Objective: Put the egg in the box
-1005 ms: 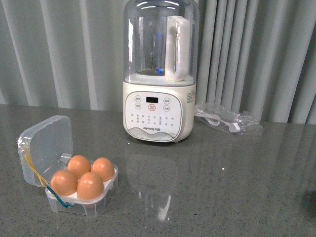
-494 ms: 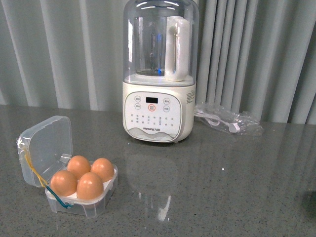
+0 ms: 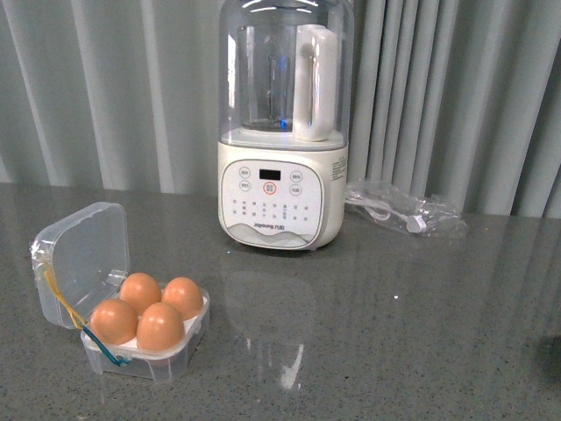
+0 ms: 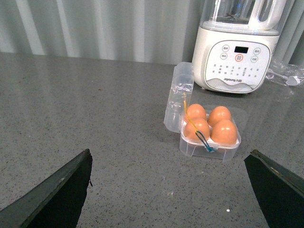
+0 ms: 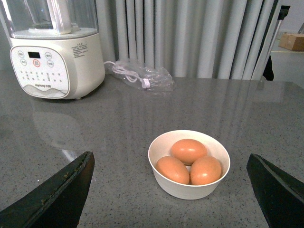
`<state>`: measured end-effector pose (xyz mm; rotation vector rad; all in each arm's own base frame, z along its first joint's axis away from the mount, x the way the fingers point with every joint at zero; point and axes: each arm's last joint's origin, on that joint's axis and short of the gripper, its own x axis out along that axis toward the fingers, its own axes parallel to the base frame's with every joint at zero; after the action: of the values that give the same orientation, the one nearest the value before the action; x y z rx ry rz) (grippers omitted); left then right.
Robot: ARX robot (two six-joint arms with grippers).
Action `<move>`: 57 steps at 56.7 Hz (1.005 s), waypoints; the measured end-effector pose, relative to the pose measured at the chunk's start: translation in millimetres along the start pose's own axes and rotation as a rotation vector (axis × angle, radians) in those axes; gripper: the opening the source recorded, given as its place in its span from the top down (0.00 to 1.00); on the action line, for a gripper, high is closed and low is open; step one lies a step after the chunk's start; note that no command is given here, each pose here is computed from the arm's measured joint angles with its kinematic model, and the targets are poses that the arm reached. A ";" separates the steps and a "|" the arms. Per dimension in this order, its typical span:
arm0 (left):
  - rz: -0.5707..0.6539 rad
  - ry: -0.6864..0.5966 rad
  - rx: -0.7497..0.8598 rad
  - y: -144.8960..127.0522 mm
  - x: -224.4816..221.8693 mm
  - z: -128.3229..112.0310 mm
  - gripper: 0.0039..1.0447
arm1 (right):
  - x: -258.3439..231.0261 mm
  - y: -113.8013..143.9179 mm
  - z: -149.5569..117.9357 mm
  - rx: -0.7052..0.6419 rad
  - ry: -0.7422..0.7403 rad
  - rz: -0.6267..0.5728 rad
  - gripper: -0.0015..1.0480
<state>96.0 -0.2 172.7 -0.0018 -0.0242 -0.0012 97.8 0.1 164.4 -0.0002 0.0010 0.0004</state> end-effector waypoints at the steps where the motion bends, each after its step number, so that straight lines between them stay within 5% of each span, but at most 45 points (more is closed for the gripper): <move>1: 0.000 0.000 0.000 0.0 0.0 0.1 0.06 | 0.0 0.0 0.0 0.000 0.000 0.000 0.07; 15: 0.000 0.000 0.000 0.0 0.0 0.1 0.06 | 0.0 0.0 0.0 0.000 0.000 0.000 0.07; 21: 0.214 0.196 -0.065 -2.5 1.6 -5.6 0.06 | 0.0 0.0 0.0 0.000 0.000 0.000 0.07; 26: 0.300 0.240 -0.067 -6.9 3.0 -7.3 0.06 | 0.0 0.0 0.0 0.000 0.000 0.001 0.07; 37: 0.209 0.131 -0.116 -15.2 15.7 28.0 0.06 | 0.0 0.1 0.0 0.000 0.000 0.002 0.07; 47: 0.139 0.135 -0.104 -12.1 50.3 35.4 0.06 | 0.0 0.0 0.0 0.000 0.000 0.001 0.07; 57: 0.193 0.167 -0.053 5.4 99.8 38.0 0.06 | 0.0 0.0 0.0 0.000 0.000 0.000 0.07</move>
<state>194.8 5.2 213.1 -0.0570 0.1429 0.1914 97.8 0.1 164.4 0.0002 0.0010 0.0008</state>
